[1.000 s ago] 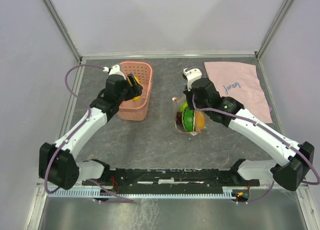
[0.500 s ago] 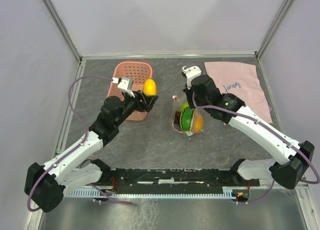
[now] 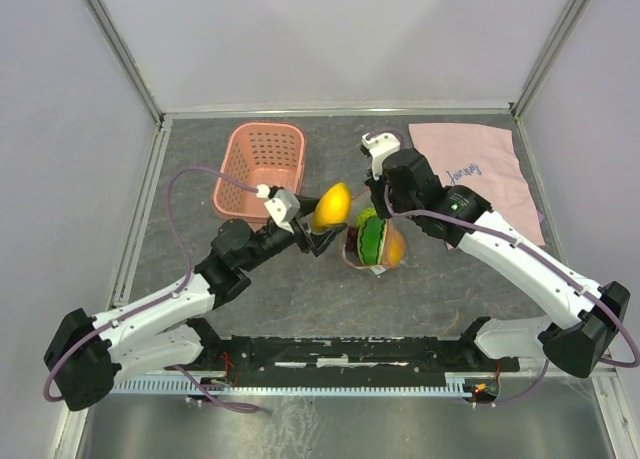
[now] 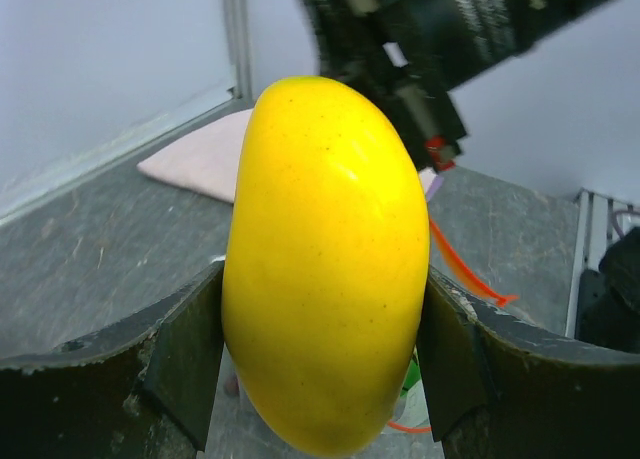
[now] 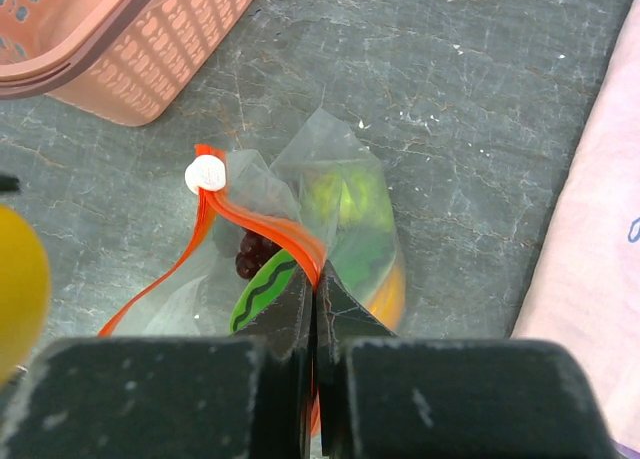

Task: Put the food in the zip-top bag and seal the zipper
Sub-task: Place the fake fruit in the zipper food storage bag.

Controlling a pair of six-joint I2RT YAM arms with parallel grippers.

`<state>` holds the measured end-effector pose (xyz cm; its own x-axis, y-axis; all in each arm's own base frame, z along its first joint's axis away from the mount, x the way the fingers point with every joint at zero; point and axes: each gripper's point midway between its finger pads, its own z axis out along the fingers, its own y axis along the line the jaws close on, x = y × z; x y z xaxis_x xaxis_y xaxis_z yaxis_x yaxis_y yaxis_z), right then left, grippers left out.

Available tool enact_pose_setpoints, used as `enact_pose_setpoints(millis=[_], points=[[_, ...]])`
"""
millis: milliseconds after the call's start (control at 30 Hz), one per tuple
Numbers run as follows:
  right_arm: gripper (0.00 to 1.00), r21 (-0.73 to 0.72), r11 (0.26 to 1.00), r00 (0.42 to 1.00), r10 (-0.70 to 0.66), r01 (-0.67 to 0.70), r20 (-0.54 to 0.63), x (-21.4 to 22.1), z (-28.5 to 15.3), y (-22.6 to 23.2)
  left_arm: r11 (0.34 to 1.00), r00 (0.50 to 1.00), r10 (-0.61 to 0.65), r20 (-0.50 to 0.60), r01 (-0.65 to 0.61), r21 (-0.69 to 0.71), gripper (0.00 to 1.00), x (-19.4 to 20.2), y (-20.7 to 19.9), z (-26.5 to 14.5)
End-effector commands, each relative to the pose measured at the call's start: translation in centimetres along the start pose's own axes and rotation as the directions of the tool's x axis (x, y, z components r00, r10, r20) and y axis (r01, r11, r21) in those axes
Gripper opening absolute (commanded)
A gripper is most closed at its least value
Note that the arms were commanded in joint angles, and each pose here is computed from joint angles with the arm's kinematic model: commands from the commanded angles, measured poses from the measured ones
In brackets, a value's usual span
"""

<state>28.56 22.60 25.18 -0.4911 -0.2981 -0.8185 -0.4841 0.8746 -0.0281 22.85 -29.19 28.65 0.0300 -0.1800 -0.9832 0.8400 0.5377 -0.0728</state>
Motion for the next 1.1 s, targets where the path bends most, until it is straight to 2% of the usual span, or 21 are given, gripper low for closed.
enact_pose_setpoints(millis=[0,167,400,600,800,1067], points=[[0.01,-0.038,0.999,0.996,0.023,-0.020,0.091,-3.0,-0.6,0.6,0.962,0.970,0.215,0.115,-0.231,0.145,0.41,-1.6,-2.9,1.2],[0.02,-0.056,0.998,0.996,0.031,-0.026,0.089,-2.9,-0.6,0.9,0.910,0.944,0.311,0.108,-0.329,0.251,0.40,0.2,-4.9,2.3],[0.01,-0.075,0.997,0.995,0.034,-0.027,0.089,-2.7,-0.9,1.2,0.812,0.879,0.464,0.108,-0.471,0.343,0.41,3.0,-6.7,3.4],[0.01,-0.096,0.995,0.996,0.039,-0.030,0.085,-2.6,-0.9,1.6,0.738,0.833,0.537,0.134,-0.541,0.404,0.41,3.0,-7.9,3.4],[0.01,-0.104,0.994,0.995,0.044,-0.034,0.086,-2.6,-0.9,1.7,0.702,0.822,0.535,0.193,-0.560,0.440,0.41,2.3,-9.2,3.1],[0.02,-0.116,0.993,0.996,0.046,-0.037,0.081,-2.5,-1.0,1.9,0.694,0.797,0.597,0.089,-0.569,0.442,0.39,5.9,-7.6,3.7]])
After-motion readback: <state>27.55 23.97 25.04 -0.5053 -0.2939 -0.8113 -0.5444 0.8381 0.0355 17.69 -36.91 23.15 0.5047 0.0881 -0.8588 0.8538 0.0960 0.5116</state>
